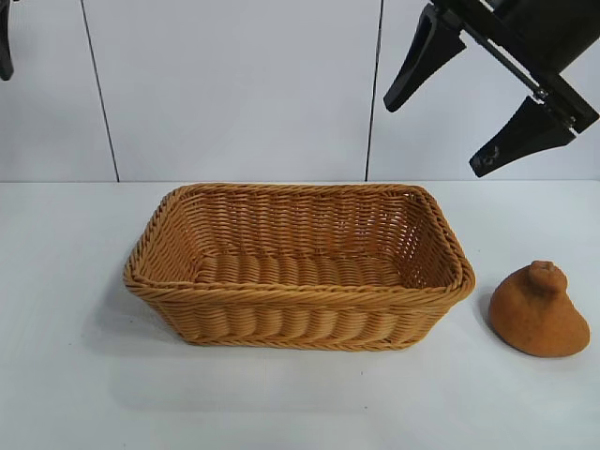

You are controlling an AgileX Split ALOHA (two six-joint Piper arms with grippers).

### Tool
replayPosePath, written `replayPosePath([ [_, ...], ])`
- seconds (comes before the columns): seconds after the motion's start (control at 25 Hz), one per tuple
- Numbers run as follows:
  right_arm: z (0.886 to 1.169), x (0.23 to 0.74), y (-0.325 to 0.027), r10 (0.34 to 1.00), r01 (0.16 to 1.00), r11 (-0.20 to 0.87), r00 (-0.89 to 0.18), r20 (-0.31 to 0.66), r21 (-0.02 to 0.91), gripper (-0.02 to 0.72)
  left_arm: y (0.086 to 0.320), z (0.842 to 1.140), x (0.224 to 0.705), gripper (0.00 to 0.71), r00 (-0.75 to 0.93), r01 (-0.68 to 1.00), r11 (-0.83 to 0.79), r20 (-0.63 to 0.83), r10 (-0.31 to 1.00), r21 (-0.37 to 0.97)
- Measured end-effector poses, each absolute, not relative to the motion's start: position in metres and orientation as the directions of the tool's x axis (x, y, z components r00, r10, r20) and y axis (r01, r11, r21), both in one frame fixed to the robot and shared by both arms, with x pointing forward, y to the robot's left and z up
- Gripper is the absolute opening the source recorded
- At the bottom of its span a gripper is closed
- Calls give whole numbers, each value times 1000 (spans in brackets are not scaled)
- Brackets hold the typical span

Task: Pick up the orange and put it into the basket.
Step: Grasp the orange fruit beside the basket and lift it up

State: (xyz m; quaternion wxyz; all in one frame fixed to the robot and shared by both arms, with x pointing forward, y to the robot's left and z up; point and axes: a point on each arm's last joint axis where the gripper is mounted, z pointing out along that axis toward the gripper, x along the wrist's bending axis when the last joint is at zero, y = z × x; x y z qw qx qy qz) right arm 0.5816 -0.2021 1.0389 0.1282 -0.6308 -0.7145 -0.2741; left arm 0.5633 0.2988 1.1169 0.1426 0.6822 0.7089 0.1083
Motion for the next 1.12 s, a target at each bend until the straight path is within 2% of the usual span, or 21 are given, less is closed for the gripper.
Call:
replayPosePath([
  [0.28, 1039, 582, -202, 831, 972, 54, -171, 529, 230, 694, 303, 1115, 451, 582, -4, 933, 0, 10, 1000, 361],
  [0.4, 1039, 582, -202, 831, 972, 54, -171, 529, 230, 694, 304, 1098, 407, 582, -4, 934, -4, 21, 1000, 357],
  [0.56, 1039, 582, -202, 831, 972, 54, -171, 529, 230, 694, 304, 1074, 358, 582, -10, 908, 2, 18, 1000, 420],
  [0.84, 1039, 582, -202, 831, 972, 54, -171, 529, 230, 694, 301, 1040, 308, 582, -11, 829, 15, -12, 1000, 559],
  [1.12, 1038, 577, -202, 830, 978, 87, -177, 528, 192, 694, 301, 1049, 277, 582, -7, 685, 18, -18, 1000, 728],
])
